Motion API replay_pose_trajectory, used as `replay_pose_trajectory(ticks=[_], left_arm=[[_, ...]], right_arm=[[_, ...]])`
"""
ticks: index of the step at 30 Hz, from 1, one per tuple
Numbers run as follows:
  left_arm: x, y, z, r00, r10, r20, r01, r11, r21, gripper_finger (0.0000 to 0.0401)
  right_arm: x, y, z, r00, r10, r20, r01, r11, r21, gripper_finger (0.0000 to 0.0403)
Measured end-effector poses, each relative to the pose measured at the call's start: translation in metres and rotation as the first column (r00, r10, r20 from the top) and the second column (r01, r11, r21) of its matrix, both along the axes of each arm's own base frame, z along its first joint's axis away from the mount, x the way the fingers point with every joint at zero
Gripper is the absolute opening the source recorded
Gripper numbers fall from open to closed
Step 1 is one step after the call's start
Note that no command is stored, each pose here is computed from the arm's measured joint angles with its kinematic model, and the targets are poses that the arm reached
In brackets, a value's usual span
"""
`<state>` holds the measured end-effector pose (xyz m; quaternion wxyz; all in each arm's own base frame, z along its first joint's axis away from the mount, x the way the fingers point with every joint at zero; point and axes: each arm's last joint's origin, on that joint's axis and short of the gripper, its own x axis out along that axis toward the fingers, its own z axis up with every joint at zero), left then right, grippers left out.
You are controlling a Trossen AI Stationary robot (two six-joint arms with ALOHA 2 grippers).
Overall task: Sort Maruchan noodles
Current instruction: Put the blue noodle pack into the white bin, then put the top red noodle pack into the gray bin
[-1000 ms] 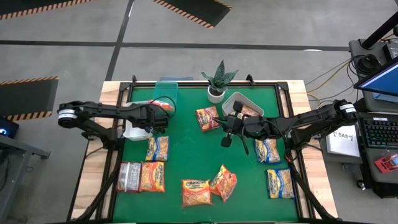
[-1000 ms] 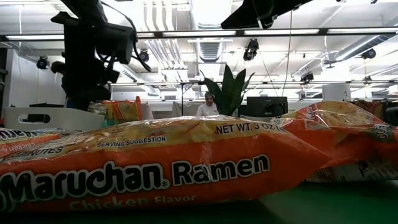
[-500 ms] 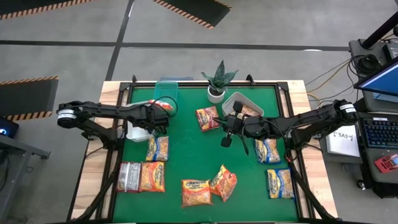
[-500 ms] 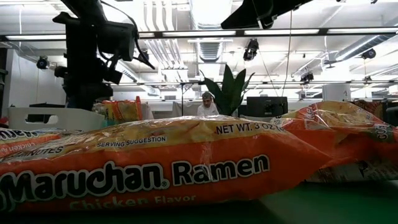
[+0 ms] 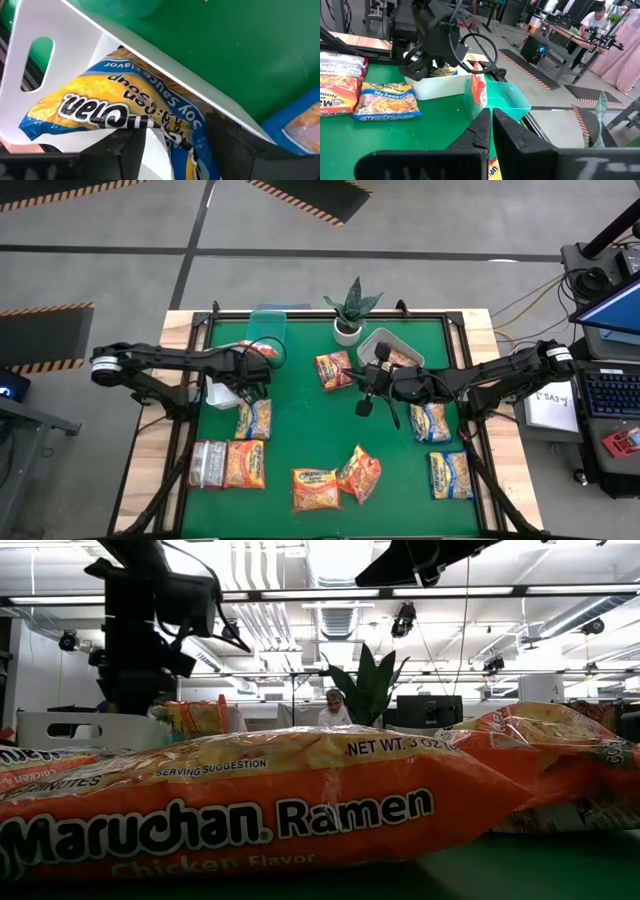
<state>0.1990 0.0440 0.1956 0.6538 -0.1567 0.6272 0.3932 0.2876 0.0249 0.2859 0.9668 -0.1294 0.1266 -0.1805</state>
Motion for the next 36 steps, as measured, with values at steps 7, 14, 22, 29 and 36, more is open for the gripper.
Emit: replay_pose_trajectory(ticks=[7,14,22,29,36], left_arm=[[-0.004,-0.001,0.008,0.999,-0.042,0.029,0.042,0.999,-0.005,0.0194],[-0.015,-0.004,0.025,0.991,-0.061,0.123,0.063,0.998,-0.013,0.0194],[-0.019,-0.010,0.052,0.901,-0.204,0.383,0.213,0.977,0.019,0.0194],[0.002,-0.025,0.088,0.550,-0.541,0.636,0.465,0.831,0.305,0.0183],[0.016,-0.042,0.104,0.301,-0.704,0.644,0.506,0.690,0.518,0.0168]], right_arm=[[0.000,0.000,0.000,1.000,-0.002,0.003,0.002,1.000,0.008,0.0009],[0.000,0.000,0.000,1.000,-0.003,0.003,0.003,1.000,0.010,0.0009],[-0.001,-0.008,-0.007,0.999,-0.049,-0.021,0.052,0.991,0.120,0.0009],[0.010,-0.035,-0.028,0.996,-0.067,-0.064,0.084,0.948,0.308,0.0009],[0.035,-0.060,-0.047,0.961,-0.167,-0.220,0.240,0.898,0.368,0.0009]])
